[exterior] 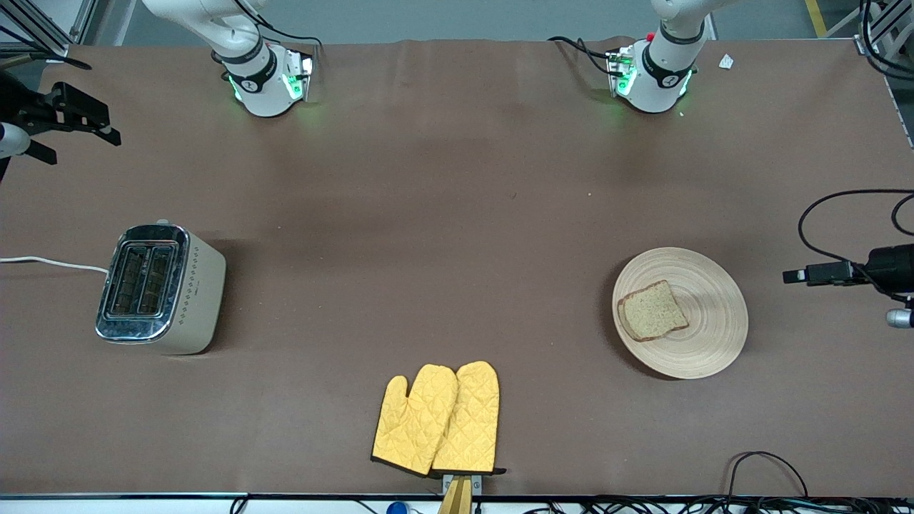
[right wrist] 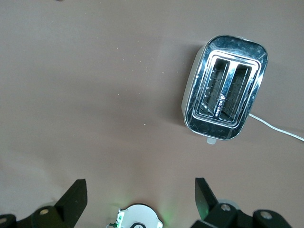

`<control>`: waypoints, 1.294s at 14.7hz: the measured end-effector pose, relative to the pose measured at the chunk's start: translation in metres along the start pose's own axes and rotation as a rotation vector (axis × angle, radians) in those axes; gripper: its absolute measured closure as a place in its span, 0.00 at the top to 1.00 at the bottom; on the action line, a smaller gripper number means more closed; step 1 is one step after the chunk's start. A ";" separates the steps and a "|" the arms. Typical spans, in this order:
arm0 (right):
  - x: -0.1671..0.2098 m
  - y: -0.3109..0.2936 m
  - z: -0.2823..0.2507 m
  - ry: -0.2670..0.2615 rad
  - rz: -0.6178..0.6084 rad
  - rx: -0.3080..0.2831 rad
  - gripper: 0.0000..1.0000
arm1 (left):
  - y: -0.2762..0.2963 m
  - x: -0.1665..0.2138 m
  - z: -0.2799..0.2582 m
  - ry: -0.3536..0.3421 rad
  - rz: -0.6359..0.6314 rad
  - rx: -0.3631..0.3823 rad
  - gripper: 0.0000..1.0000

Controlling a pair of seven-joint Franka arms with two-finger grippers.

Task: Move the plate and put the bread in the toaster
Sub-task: 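Move the left gripper down beside the wooden plate rim, then grip the wooden plate rim with the left gripper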

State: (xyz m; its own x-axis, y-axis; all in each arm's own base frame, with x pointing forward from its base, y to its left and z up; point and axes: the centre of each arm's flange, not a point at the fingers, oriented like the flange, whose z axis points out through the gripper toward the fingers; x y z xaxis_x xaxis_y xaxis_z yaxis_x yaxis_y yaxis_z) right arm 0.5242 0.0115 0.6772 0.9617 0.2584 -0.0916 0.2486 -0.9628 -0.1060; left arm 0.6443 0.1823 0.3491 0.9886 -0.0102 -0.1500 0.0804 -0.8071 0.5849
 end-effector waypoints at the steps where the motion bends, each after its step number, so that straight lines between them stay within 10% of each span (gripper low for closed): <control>1: 0.000 -0.001 0.000 0.000 -0.002 0.002 1.00 | -0.022 0.005 0.011 0.014 0.007 -0.016 0.95; 19: 0.005 -0.022 0.002 -0.004 -0.042 0.005 1.00 | -0.122 0.037 0.118 0.099 0.073 -0.095 0.51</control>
State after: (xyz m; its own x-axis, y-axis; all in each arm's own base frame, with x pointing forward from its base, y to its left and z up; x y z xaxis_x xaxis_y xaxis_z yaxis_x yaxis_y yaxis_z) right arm 0.5229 0.0337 0.6775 0.9499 0.2992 -0.0905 0.2885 -0.9506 -0.1145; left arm 0.6558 0.2110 0.1780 0.9996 -0.0044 -0.0275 0.0151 -0.7466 0.6651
